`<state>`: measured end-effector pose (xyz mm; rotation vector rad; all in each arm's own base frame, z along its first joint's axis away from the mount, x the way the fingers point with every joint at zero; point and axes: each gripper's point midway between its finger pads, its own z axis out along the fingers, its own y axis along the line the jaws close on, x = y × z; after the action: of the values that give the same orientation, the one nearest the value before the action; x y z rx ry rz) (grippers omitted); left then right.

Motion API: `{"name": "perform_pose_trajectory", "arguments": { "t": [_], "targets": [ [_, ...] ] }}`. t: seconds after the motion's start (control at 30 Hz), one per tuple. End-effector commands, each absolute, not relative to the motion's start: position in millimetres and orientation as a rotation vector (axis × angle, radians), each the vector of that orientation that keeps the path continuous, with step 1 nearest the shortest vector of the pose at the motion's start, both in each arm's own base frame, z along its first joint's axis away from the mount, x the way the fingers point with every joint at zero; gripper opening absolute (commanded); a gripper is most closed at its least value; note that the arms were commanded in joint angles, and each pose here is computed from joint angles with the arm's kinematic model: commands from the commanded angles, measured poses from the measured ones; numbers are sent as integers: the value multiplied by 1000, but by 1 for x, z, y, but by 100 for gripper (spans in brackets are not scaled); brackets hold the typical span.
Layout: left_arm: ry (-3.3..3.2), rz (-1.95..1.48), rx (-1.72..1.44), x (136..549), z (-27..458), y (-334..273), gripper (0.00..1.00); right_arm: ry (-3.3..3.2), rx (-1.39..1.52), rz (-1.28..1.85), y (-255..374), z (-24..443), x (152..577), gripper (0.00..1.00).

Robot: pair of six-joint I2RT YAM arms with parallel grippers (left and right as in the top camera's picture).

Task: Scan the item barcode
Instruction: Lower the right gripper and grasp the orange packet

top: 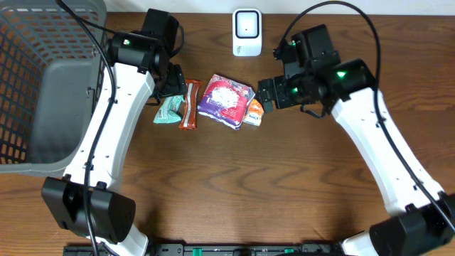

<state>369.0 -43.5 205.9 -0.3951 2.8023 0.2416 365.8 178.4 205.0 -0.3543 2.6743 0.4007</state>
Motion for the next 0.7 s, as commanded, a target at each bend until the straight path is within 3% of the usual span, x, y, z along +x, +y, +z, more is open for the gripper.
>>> {"name": "perform_pose_trajectory", "arguments": {
  "t": [0.0,0.67],
  "targets": [
    [2799,247,-408,370,206,-43,98,2659,-316,357,174,208,375,99],
    [2799,247,-408,370,206,-43,98,2628,-327,280,168,208,383,99]
  ]
}}
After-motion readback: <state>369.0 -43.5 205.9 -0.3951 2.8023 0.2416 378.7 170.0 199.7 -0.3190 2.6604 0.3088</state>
